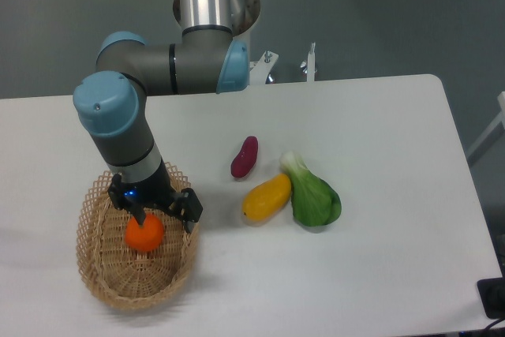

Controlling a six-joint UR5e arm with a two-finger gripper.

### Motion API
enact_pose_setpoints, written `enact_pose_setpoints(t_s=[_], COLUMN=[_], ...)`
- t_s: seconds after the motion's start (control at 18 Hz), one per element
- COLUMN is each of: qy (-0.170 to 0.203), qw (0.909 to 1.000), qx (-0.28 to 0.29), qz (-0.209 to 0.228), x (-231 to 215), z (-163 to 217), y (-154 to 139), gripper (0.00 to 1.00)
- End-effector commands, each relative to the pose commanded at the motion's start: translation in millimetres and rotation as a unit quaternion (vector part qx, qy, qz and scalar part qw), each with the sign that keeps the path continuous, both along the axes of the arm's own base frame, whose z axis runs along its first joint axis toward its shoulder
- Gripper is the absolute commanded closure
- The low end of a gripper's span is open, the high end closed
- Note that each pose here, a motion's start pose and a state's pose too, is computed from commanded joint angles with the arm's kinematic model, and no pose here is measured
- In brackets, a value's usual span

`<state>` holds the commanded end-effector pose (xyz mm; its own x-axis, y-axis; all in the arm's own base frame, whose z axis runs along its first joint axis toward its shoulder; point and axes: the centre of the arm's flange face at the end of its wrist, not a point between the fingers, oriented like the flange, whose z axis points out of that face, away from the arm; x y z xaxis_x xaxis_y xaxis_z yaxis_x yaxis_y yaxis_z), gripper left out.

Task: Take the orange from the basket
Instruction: 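Lower the open gripper around the orange in the wicker basket, then close the gripper on the orange inside the basket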

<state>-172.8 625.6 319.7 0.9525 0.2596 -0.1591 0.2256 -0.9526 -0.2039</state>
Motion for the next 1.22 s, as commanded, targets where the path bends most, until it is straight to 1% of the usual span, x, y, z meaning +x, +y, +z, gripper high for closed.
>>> enact_pose_setpoints(t_s=[0.11, 0.22, 0.28, 0.33, 0.44, 0.67, 0.78, 1.0, 1.22], qy=[-0.013, -0.031, -0.050, -0.057, -0.073, -0.080, -0.089, -0.092, -0.094], qw=[0.9993, 0.9990, 0.9983, 0.9981, 0.9970, 0.9965, 0.9959, 0.9955, 0.9951], qx=[0.007, 0.008, 0.004, -0.005, -0.009, -0.019, -0.013, -0.021, -0.026], qz=[0.033, 0.030, 0.028, 0.024, 0.023, 0.016, 0.012, -0.015, -0.015], x=[4.6, 16.6, 21.1, 24.2, 26.3, 30.3, 31.3, 30.1, 28.7], z=[-3.0, -9.9, -21.1, -32.4, -46.2, -61.8, -61.6, -72.0, -86.1], y=[0.0, 0.5, 0.6, -4.0, -2.9, 1.4, 4.6, 9.2, 12.1], gripper=[0.00, 0.00, 0.00, 0.00, 0.00, 0.00, 0.00, 0.00, 0.00])
